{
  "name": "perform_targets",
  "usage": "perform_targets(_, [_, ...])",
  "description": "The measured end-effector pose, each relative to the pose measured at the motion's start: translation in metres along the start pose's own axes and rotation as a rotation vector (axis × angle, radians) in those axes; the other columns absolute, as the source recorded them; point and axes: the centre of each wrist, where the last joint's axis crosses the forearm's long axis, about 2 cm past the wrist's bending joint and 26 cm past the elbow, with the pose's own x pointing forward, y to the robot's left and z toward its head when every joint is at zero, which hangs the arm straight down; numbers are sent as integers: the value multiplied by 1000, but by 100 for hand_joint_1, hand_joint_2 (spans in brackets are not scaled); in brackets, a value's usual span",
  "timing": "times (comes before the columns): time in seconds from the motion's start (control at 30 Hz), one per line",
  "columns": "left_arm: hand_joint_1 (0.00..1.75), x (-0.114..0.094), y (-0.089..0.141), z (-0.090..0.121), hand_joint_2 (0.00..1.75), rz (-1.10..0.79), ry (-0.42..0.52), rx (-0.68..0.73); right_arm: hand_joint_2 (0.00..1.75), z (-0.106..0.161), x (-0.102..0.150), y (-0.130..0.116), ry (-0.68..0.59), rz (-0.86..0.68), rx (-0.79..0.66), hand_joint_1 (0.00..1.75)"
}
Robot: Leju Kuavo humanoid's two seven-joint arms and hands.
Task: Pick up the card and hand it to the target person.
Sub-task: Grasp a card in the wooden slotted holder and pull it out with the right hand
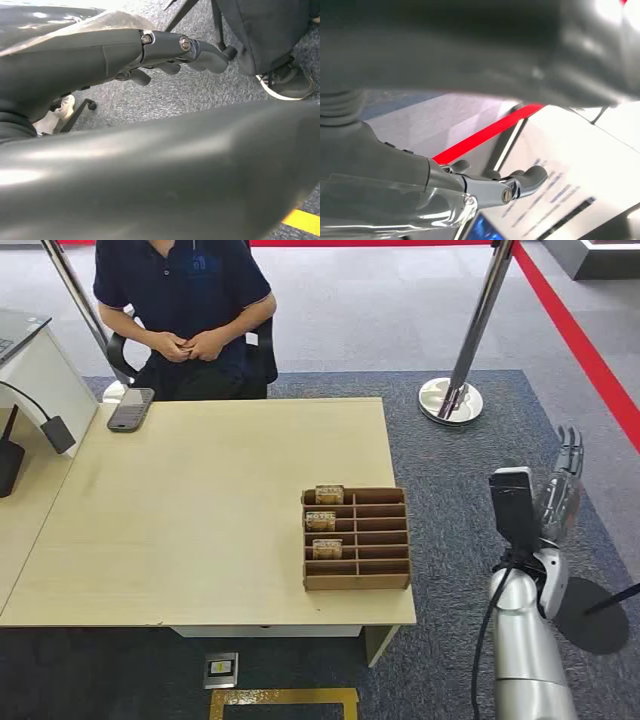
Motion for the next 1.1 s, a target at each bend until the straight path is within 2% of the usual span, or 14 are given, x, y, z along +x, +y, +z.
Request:
perform_targets(0.07, [0,0,0,0,0,-2,-2,0,175,-4,12,3,-35,-4,12,0])
perform_targets(0.2, [0,1,0,0,0,-7,-6,0,175,-15,56,15,-157,-19,71,0])
perform_targets(0.3, [0,1,0,0,0,-8,-9,0,175,-16,84,24,-230,-22,125,11])
perform_targets(0.4, [0,2,0,0,0,-9,-13,0,175,-13,106,32,-277,-15,188,35])
perform_targets(0.47, [0,3,0,0,0,-10,-19,0,175,-10,121,39,-305,2,243,69])
perform_targets(0.53, [0,4,0,0,0,-12,-23,1,175,-6,134,46,-319,28,300,113])
perform_targets(0.57, [0,4,0,0,0,-13,-25,1,175,-4,138,50,-320,44,326,126])
perform_targets(0.6, [0,4,0,0,0,-15,-26,1,175,-3,142,53,-319,63,352,132])
perform_targets(0.9, [0,6,1,0,0,-22,-21,3,175,-2,155,76,-257,250,517,128])
perform_targets(1.0, [0,6,0,0,0,-13,-19,2,175,-6,155,79,-246,297,529,111])
perform_targets(1.03, [0,6,0,0,0,-9,-17,2,175,-8,154,80,-240,311,532,99])
perform_targets(1.1, [0,6,0,0,0,-8,-17,0,175,-11,153,82,-232,338,535,91])
